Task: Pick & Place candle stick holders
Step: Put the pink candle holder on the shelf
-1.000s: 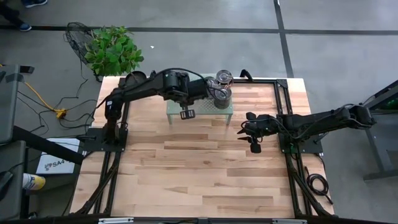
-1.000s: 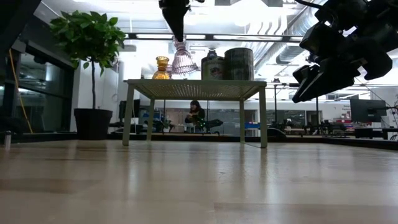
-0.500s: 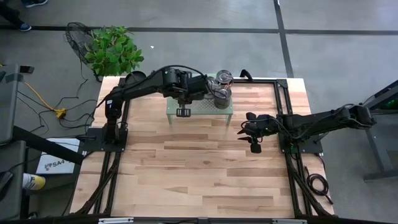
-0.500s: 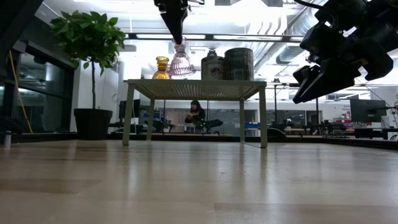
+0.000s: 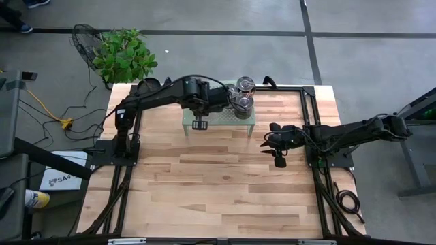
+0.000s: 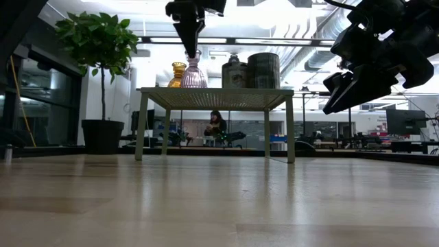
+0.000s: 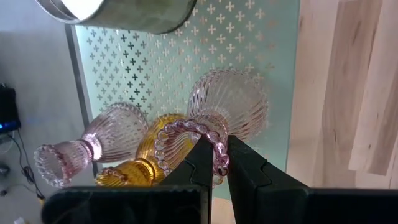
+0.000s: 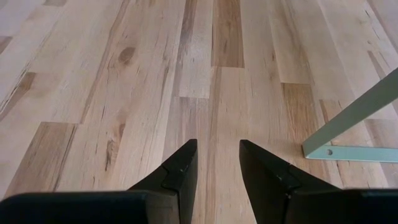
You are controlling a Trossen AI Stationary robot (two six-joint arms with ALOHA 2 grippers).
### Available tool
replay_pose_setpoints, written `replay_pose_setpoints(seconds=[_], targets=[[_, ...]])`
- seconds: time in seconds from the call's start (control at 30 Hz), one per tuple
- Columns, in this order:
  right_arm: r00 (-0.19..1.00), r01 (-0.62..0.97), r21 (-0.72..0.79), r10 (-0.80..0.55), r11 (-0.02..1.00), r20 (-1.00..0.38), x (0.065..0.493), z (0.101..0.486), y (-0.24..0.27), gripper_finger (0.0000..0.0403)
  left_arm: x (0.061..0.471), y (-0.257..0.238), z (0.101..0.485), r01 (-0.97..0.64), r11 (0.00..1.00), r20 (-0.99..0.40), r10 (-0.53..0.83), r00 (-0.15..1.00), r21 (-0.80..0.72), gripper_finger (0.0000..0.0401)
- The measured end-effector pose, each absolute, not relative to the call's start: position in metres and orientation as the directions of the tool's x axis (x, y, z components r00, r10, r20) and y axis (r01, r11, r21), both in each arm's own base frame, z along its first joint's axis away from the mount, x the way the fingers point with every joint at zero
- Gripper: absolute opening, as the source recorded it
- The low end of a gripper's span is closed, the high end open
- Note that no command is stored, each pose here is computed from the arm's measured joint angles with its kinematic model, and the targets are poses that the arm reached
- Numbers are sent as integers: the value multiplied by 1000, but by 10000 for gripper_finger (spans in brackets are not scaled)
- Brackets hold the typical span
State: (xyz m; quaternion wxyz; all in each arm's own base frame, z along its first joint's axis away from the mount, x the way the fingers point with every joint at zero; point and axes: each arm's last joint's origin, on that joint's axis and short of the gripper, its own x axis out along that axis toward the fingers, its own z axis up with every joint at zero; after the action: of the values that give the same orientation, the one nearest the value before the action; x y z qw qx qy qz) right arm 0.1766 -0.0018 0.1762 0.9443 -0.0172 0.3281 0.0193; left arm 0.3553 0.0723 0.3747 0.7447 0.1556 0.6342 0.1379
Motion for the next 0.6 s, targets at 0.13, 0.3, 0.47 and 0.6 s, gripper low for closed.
replay_pose_setpoints(seconds=[0.13, 0.3, 0.47, 0.6], targets=[[784, -48, -20, 25, 999, -620, 177, 176, -2, 114, 355, 77, 372, -41, 914, -904, 404, 141, 403, 18], [784, -46, -17, 25, 999, -620, 177, 176, -2, 114, 354, 80, 372, -69, 913, -902, 409, 137, 403, 18], [784, -45, -17, 25, 999, -620, 177, 176, -2, 114, 354, 80, 372, -114, 915, -906, 399, 139, 386, 18], [784, -45, -17, 25, 999, -620, 177, 176, -2, 114, 354, 82, 371, -141, 922, -914, 379, 143, 361, 18]])
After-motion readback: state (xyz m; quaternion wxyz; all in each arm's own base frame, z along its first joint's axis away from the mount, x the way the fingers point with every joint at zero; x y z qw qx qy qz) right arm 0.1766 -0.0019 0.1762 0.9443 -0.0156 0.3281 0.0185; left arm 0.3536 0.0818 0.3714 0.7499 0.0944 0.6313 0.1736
